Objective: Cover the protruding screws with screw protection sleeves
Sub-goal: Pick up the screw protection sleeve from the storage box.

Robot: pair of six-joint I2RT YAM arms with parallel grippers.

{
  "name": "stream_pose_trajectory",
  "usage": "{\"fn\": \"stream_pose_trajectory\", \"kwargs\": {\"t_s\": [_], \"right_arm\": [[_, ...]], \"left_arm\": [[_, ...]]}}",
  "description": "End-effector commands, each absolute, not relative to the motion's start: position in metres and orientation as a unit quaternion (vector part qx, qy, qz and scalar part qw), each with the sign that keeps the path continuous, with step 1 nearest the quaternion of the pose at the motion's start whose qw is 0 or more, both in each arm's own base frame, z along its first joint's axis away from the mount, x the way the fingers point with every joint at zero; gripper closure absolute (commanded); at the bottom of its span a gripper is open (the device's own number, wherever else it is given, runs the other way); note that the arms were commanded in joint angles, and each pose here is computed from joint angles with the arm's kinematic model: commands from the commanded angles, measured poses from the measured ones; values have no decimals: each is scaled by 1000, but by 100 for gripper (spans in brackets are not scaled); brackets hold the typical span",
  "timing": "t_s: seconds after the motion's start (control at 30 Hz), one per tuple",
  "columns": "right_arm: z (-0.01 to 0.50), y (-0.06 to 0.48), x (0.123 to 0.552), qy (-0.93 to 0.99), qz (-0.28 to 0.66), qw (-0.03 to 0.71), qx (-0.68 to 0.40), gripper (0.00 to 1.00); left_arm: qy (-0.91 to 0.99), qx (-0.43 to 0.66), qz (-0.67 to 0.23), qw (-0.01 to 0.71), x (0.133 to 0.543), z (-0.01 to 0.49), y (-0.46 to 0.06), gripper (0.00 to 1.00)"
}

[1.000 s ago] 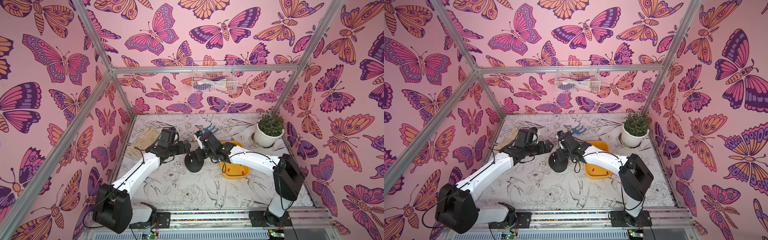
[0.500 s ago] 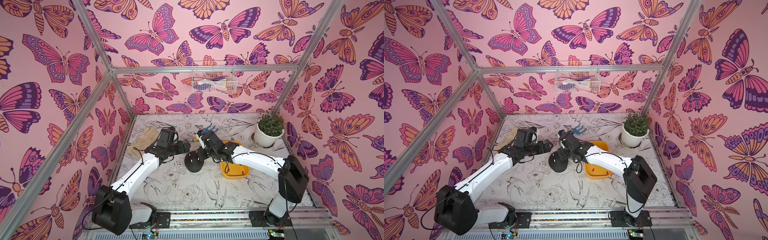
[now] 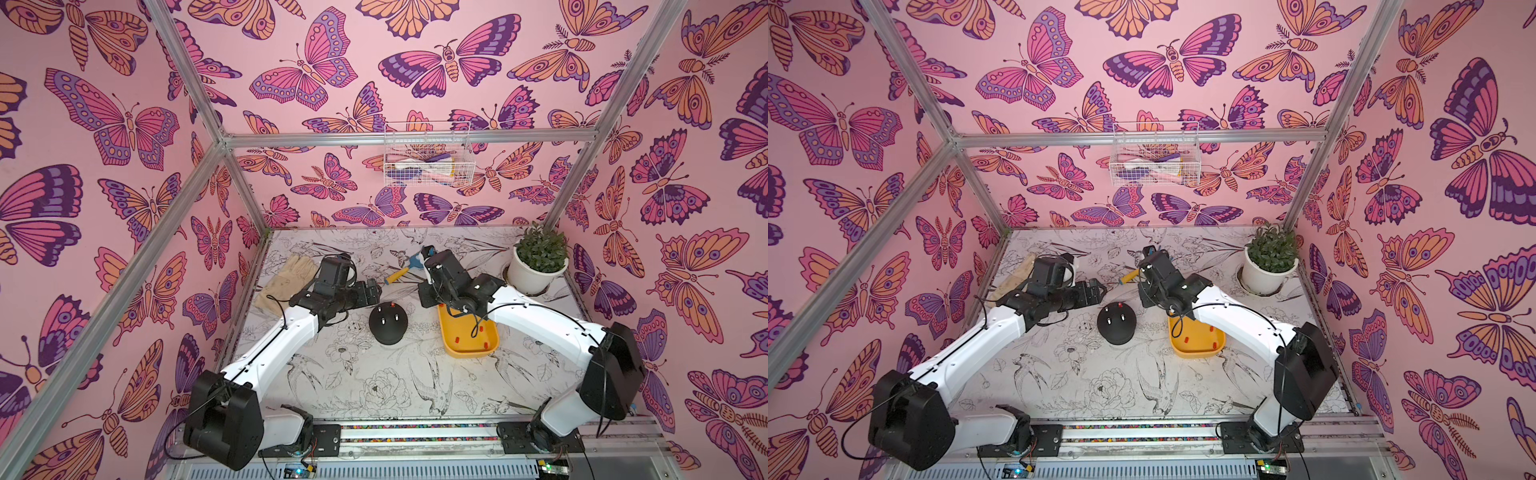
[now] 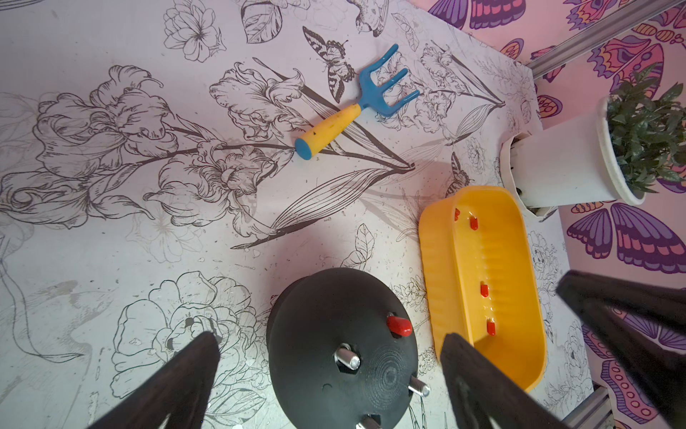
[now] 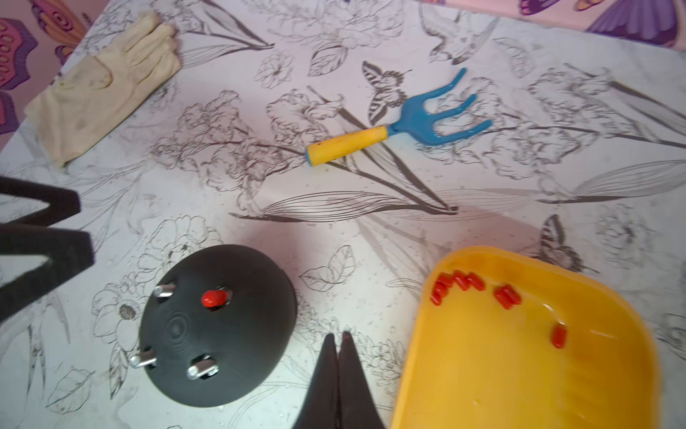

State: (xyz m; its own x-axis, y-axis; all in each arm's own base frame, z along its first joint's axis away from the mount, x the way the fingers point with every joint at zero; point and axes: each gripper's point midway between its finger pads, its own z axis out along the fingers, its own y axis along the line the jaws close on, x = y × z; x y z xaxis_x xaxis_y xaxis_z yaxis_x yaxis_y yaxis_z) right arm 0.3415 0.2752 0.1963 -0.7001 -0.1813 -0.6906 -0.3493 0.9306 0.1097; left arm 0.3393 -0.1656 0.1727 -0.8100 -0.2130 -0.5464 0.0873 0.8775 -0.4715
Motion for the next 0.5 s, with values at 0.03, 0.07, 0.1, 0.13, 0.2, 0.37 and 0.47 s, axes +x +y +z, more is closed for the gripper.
{"fn": "stream_pose_trajectory", "kwargs": {"t_s": [0.03,0.07,0.1,0.13,0.2,0.37,0.47], "right_arm": [[199,234,343,924,69,352,-132,92],[197,228,345,926,62,349,-130,92],[196,222,346,928,56,346,-129,92],[194,216,347,929,50,344,-126,92],[190,206,350,932,40,338,-123,91],[180,185,357,939,26,326,-111,90],[173,176,362,942,30,318,-104,88]], "left_arm": [[916,-31,-252,309,337,175,-165,4],[917,-30,-251,309,336,175,-165,4],[917,-31,-250,310,336,175,-164,4],[917,-31,-249,310,336,175,-163,4],[918,-31,-245,311,336,174,-162,4],[922,-31,-239,304,337,170,-162,4],[923,-31,-235,302,338,166,-161,4]]}}
